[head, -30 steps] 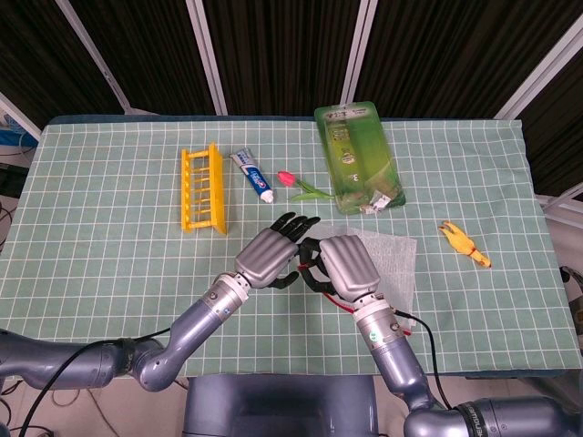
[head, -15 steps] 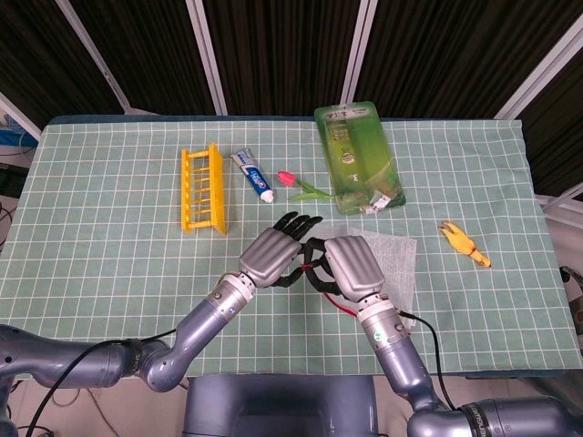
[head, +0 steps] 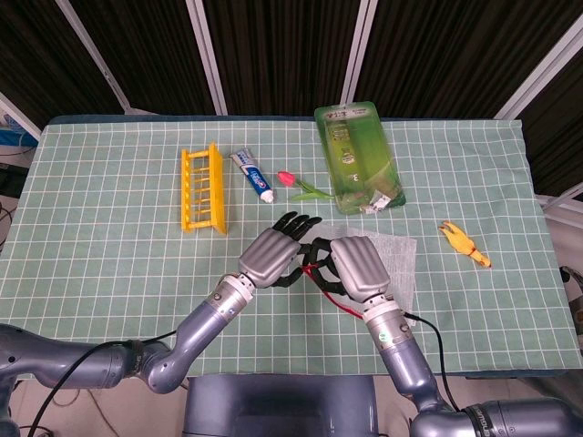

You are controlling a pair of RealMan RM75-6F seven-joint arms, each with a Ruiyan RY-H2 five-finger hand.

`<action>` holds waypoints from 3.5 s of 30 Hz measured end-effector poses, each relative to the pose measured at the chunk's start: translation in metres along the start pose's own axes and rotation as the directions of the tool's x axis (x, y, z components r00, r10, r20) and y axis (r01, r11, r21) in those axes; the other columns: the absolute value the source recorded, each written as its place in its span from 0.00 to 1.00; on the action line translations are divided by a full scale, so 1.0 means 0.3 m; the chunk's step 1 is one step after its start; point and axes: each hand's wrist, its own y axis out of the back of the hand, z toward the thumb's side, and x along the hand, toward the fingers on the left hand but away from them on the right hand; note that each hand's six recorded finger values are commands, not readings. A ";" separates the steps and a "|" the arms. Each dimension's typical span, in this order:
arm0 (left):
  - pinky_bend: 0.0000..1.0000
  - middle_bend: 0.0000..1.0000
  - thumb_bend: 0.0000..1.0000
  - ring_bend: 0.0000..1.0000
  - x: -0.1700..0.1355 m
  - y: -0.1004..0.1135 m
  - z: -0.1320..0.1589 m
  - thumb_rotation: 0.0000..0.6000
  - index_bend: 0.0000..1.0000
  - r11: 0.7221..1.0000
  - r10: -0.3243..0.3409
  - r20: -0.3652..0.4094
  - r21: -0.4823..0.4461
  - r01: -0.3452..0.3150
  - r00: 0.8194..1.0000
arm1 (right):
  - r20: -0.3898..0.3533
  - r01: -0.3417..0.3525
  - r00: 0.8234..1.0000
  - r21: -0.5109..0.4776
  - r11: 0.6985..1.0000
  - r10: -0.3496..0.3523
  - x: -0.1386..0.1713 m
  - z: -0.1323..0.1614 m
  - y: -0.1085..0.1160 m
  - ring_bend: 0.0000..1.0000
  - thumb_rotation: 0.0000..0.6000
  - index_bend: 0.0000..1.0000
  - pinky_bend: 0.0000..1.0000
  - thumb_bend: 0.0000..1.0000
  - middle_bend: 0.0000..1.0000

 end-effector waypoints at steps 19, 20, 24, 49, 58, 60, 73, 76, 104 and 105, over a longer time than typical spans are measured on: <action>0.00 0.05 0.42 0.00 0.011 0.060 0.022 1.00 0.59 0.994 0.093 0.003 -0.063 -0.093 0.996 | 0.070 -0.008 0.997 -0.017 1.000 0.010 0.051 -0.088 -0.012 1.00 1.00 0.69 1.00 0.67 1.00; 0.00 0.05 0.42 0.00 0.011 0.064 0.023 1.00 0.59 0.993 0.098 0.003 -0.067 -0.097 0.995 | 0.074 -0.009 0.997 -0.019 1.000 0.011 0.053 -0.093 -0.014 1.00 1.00 0.69 1.00 0.67 1.00; 0.00 0.05 0.42 0.00 0.011 0.083 0.032 1.00 0.60 0.989 0.120 0.007 -0.089 -0.119 0.993 | 0.090 -0.015 0.996 -0.020 1.000 0.016 0.058 -0.113 -0.025 1.00 1.00 0.69 1.00 0.67 1.00; 0.00 0.05 0.42 0.00 0.012 0.217 0.032 1.00 0.60 0.958 0.247 -0.003 -0.149 -0.245 0.969 | 0.194 -0.012 0.981 -0.017 1.000 0.015 0.081 -0.244 -0.033 1.00 1.00 0.69 1.00 0.67 1.00; 0.00 0.05 0.42 0.00 -0.006 0.281 -0.032 1.00 0.60 0.950 0.284 -0.035 -0.123 -0.286 0.958 | 0.251 0.018 0.968 -0.005 1.000 -0.017 0.091 -0.324 0.008 1.00 1.00 0.69 1.00 0.67 1.00; 0.00 0.05 0.42 0.00 -0.014 0.296 -0.059 1.00 0.60 0.949 0.290 -0.049 -0.112 -0.294 0.956 | 0.264 0.029 0.964 -0.001 1.000 -0.028 0.093 -0.342 0.023 1.00 1.00 0.69 1.00 0.67 1.00; 0.00 0.05 0.42 0.00 -0.087 0.361 -0.246 1.00 0.60 0.943 0.317 -0.149 -0.052 -0.328 0.937 | 0.347 0.127 0.930 0.012 0.992 -0.123 0.119 -0.466 0.163 1.00 1.00 0.69 1.00 0.67 1.00; 0.00 0.05 0.42 0.00 -0.103 0.368 -0.281 1.00 0.60 0.943 0.320 -0.167 -0.040 -0.331 0.933 | 0.364 0.147 0.921 0.012 0.989 -0.141 0.125 -0.491 0.192 1.00 1.00 0.69 1.00 0.67 1.00; 0.00 0.03 0.33 0.00 -0.130 0.341 -0.351 1.00 0.49 0.949 0.301 -0.216 -0.030 -0.315 0.929 | 0.413 0.197 0.890 0.030 0.980 -0.191 0.149 -0.578 0.267 0.96 1.00 0.67 0.98 0.64 0.97; 0.00 0.02 0.28 0.00 -0.131 0.338 -0.351 1.00 0.46 0.949 0.298 -0.218 -0.032 -0.312 0.929 | 0.412 0.197 0.891 0.032 0.980 -0.193 0.148 -0.577 0.267 0.94 1.00 0.65 0.96 0.61 0.94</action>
